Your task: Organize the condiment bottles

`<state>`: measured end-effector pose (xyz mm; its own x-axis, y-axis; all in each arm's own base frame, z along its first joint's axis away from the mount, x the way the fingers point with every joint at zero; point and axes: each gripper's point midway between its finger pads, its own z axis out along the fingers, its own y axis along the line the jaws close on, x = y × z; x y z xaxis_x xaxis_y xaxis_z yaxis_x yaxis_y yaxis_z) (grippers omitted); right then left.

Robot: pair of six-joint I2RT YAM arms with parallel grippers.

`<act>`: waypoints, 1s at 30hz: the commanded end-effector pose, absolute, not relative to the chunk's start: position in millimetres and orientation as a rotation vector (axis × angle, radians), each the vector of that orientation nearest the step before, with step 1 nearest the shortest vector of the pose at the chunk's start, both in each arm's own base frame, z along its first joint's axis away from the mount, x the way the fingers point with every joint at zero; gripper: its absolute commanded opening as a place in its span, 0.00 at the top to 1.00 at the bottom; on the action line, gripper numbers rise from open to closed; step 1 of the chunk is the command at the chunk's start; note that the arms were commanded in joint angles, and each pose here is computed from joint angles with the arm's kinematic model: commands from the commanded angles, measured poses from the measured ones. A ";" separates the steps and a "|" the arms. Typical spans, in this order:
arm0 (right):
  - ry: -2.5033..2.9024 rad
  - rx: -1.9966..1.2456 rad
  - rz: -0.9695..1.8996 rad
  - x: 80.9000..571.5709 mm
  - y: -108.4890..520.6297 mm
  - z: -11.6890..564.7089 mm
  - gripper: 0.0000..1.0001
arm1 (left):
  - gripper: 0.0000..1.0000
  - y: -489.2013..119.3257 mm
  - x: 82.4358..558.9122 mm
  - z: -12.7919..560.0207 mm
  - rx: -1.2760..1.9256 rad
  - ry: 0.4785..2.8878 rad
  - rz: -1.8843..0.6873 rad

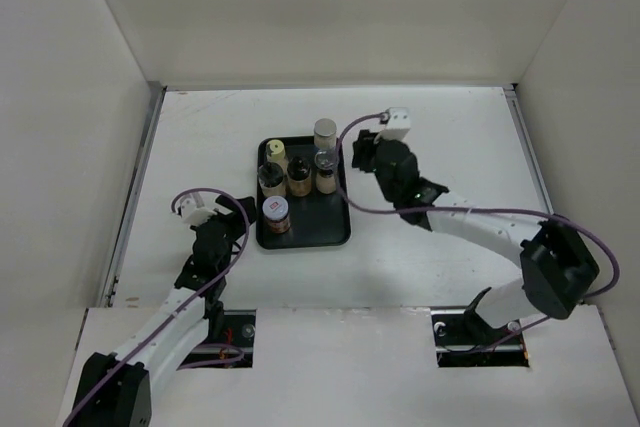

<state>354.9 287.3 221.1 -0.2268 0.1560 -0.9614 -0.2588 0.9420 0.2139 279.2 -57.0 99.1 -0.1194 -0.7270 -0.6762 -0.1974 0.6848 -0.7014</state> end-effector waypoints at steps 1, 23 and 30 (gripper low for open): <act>1.796 0.022 0.250 399.8 227.7 202.8 0.42 | 0.27 -59.7 277.0 93.6 -0.741 1.653 -0.548; 1.915 0.036 0.166 497.2 208.2 143.5 0.36 | 0.27 -70.2 278.7 94.1 -0.694 1.673 -0.556; 1.951 0.033 0.144 489.9 205.2 137.8 0.37 | 0.27 -71.9 279.2 94.8 -0.685 1.675 -0.558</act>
<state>484.5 203.8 121.8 -0.4038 0.0736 -0.9119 -0.0503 0.9935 0.1025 280.2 -72.5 95.4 -0.1628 -0.7052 -0.6901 -0.1612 0.7090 -0.6865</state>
